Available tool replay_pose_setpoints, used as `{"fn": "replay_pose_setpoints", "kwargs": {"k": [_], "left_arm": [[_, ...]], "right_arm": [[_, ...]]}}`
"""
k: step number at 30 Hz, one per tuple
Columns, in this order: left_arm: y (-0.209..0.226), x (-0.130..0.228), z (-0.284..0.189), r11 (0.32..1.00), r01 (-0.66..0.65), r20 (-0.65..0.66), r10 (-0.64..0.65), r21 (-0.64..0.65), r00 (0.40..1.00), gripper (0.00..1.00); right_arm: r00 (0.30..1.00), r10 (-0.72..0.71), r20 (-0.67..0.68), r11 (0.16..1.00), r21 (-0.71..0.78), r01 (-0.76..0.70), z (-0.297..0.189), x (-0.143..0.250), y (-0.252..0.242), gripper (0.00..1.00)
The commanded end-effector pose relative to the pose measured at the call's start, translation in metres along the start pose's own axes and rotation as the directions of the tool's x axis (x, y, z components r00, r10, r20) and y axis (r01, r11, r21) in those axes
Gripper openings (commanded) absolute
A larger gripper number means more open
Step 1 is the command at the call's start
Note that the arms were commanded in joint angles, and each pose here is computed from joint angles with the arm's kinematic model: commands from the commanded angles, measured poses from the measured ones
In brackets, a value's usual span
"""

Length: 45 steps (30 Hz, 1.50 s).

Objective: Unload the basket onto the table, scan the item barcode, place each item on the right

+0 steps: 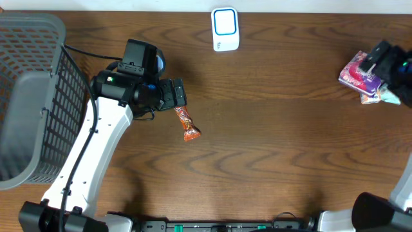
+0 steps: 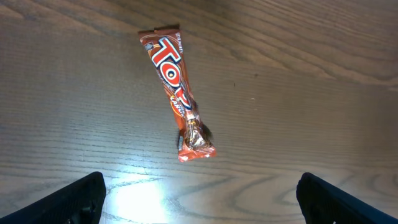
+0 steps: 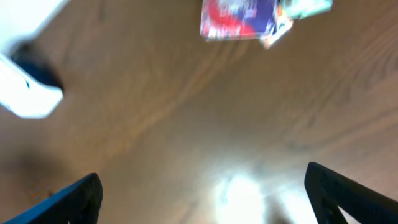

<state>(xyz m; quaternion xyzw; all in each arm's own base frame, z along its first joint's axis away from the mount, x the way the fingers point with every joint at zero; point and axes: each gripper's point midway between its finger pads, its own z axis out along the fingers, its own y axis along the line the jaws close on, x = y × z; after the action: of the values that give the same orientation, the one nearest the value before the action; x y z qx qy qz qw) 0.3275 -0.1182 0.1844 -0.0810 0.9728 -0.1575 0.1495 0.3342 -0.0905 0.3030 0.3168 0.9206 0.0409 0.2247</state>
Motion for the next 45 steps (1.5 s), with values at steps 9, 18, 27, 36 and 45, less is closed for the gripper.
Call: {"fn": "replay_pose_setpoints", "kwargs": {"k": [9, 18, 27, 36, 45], "left_arm": [[0.002, -0.002, -0.005, 1.000, -0.008, 0.017, 0.008, -0.006, 1.000, 0.98], [0.002, -0.002, -0.005, 1.000, -0.008, 0.017, 0.008, -0.006, 1.000, 0.98], [0.002, -0.002, -0.005, 1.000, -0.008, 0.017, 0.008, -0.006, 1.000, 0.98], [0.002, -0.002, -0.005, 1.000, -0.008, 0.017, 0.008, -0.006, 1.000, 0.98], [0.002, -0.002, -0.005, 1.000, -0.008, 0.017, 0.008, -0.006, 1.000, 0.98]], "right_arm": [[0.987, -0.157, -0.037, 0.986, 0.054, 0.159, -0.003, 0.039, 0.012, 0.99], [0.986, -0.156, -0.052, 0.983, 0.090, 0.160, 0.039, 0.070, -0.011, 0.99], [0.982, -0.153, -0.113, 0.980, 0.111, 0.165, 0.058, 0.084, -0.019, 0.99], [0.982, -0.153, -0.114, 0.980, 0.112, 0.166, 0.058, 0.084, -0.019, 0.99], [0.981, -0.152, -0.118, 0.981, 0.101, 0.165, 0.058, 0.085, -0.017, 0.99]]}}
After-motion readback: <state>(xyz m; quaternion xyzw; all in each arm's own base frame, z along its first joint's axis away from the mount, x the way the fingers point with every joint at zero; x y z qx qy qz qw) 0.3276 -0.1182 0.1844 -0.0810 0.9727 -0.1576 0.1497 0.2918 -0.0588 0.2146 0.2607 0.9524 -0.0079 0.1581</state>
